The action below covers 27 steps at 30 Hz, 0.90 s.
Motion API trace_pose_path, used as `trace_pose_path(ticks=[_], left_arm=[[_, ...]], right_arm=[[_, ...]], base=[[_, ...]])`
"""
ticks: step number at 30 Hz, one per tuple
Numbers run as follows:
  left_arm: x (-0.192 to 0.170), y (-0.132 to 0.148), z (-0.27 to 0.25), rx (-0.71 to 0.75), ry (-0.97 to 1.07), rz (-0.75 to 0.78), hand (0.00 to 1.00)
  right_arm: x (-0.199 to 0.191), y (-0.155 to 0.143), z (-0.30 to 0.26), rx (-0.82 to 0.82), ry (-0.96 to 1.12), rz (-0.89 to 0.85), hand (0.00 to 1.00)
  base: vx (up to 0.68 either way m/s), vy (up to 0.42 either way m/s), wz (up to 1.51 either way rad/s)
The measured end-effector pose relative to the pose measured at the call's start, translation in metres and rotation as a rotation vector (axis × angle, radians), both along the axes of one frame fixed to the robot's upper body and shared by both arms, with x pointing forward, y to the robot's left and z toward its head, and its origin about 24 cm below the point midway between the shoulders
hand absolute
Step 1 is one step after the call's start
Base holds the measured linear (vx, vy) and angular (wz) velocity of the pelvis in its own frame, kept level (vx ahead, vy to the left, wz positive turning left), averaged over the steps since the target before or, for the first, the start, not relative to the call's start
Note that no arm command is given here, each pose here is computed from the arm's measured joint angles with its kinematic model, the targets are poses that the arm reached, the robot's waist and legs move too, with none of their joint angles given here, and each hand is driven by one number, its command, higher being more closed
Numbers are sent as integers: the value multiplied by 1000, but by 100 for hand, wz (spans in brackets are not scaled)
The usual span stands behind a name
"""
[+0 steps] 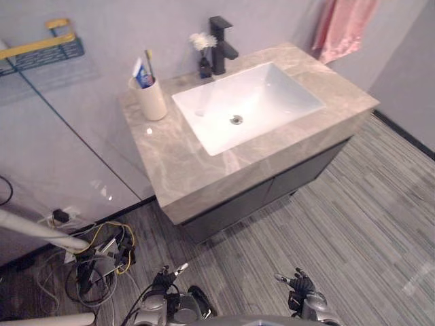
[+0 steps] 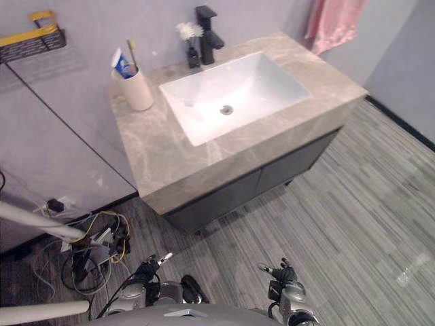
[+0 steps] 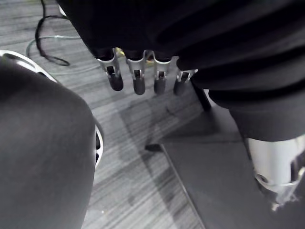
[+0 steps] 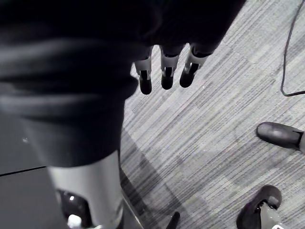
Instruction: Organize washtable
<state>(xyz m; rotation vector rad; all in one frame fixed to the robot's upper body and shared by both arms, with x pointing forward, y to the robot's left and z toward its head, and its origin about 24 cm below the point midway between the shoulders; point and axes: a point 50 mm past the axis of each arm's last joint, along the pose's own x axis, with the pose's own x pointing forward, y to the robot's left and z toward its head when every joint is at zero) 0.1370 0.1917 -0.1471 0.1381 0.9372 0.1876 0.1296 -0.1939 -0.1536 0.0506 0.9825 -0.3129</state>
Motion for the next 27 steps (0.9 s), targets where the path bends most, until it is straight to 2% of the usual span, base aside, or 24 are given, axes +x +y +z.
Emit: trace_pose_path(ticks=[4,8,13,16,20,27], left_arm=[[3,-15,0,-15,-16,-52,0],[-3,-16,-4,-26,12,-52,0],[-17,-6,-9,-63,52,38,0],[-25,1,-10,-50,71,38,0],[-19,2,-8,-45,57,7,0],[-9,12,-4,-19,32,5,0]], right_arm=[[-13,-19,-1,-47,29,-11,0],[-26,-26,-3,-50,51,-26,0],[-30,-23,-5,-42,67,19,0],[-34,-22,-6,-29,72,8,0],[-51,-28,-8,-23,104,-41,0],[-46,-30,-7,-6,86,-117,0]], base=[[-47,-82,-146],[7,129,-162],[38,168,-117],[39,154,-85],[-10,73,-42],[-76,-92,-134]])
